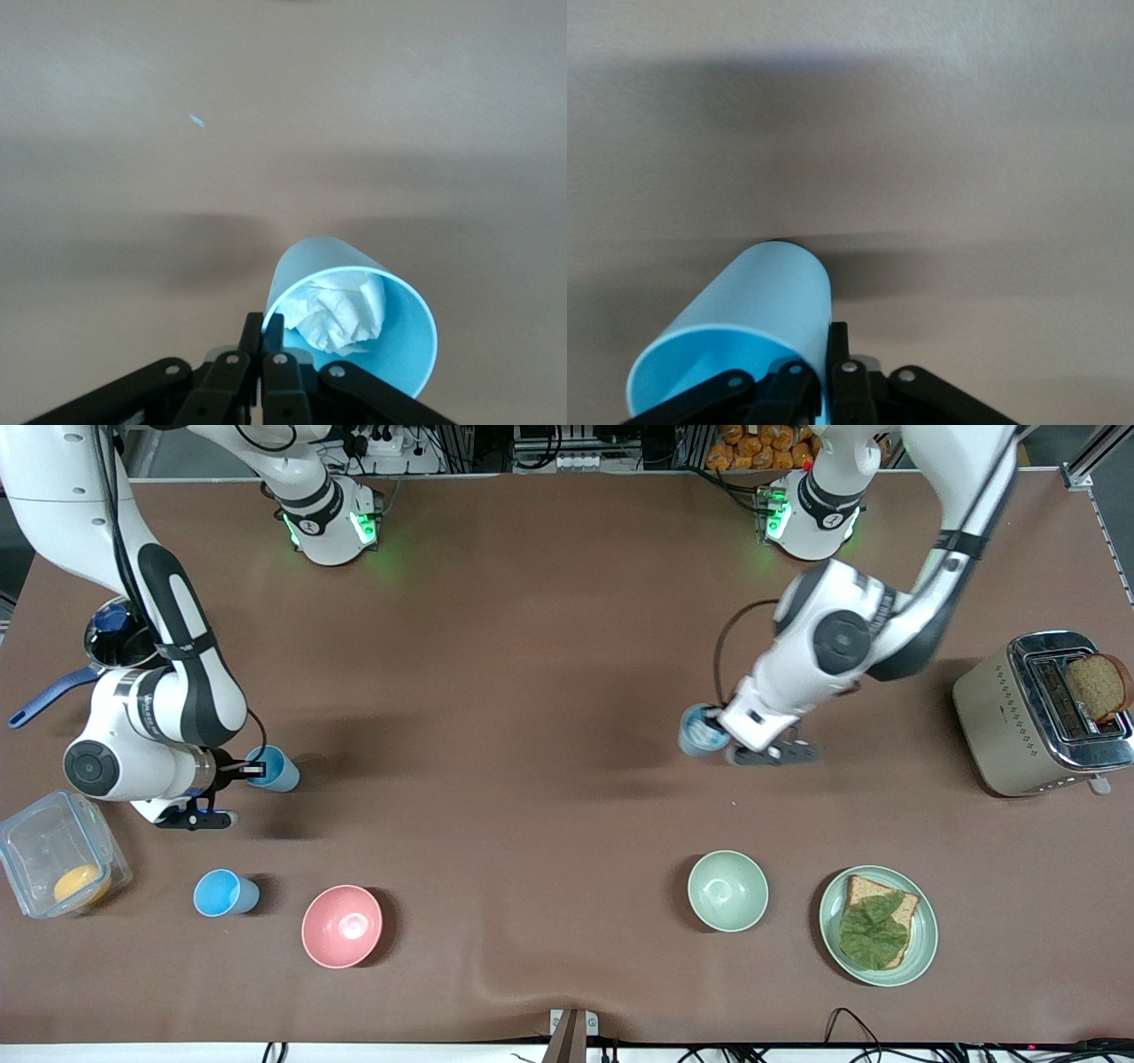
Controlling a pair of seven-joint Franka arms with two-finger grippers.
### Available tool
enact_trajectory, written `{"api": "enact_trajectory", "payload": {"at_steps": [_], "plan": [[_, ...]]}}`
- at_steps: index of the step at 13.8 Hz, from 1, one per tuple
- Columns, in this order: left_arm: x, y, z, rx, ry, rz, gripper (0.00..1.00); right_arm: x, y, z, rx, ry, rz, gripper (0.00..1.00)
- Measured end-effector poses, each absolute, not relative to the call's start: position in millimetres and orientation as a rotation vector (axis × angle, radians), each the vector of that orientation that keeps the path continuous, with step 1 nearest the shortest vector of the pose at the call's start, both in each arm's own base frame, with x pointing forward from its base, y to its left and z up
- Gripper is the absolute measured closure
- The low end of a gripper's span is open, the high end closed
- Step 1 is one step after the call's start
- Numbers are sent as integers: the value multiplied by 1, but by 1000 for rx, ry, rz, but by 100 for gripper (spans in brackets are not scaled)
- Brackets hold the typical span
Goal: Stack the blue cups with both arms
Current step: 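Grasp the tissue cup with the left gripper while the right gripper grasps its cup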
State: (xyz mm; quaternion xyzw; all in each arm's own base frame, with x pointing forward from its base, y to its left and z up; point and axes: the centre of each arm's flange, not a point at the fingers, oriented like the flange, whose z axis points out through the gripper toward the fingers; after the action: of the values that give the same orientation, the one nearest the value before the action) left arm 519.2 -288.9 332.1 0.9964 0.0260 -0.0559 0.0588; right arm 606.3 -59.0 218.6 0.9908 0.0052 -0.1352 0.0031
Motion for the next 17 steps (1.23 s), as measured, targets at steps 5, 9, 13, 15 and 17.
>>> {"api": "enact_trajectory", "payload": {"at_steps": [5,9,13,15,17], "plan": [[471,-378,317,2991,170,-212,97,621,-49,282,3122,73,-290,96],[448,-417,298,2959,221,-240,97,625,-47,351,3124,77,-306,96],[433,-441,288,2944,250,-246,97,631,-36,381,3176,61,-300,96],[428,-455,282,2975,276,-199,97,633,-11,384,3227,30,-307,96],[427,-471,273,2995,314,-159,97,635,27,394,3237,-49,-318,96]]}}
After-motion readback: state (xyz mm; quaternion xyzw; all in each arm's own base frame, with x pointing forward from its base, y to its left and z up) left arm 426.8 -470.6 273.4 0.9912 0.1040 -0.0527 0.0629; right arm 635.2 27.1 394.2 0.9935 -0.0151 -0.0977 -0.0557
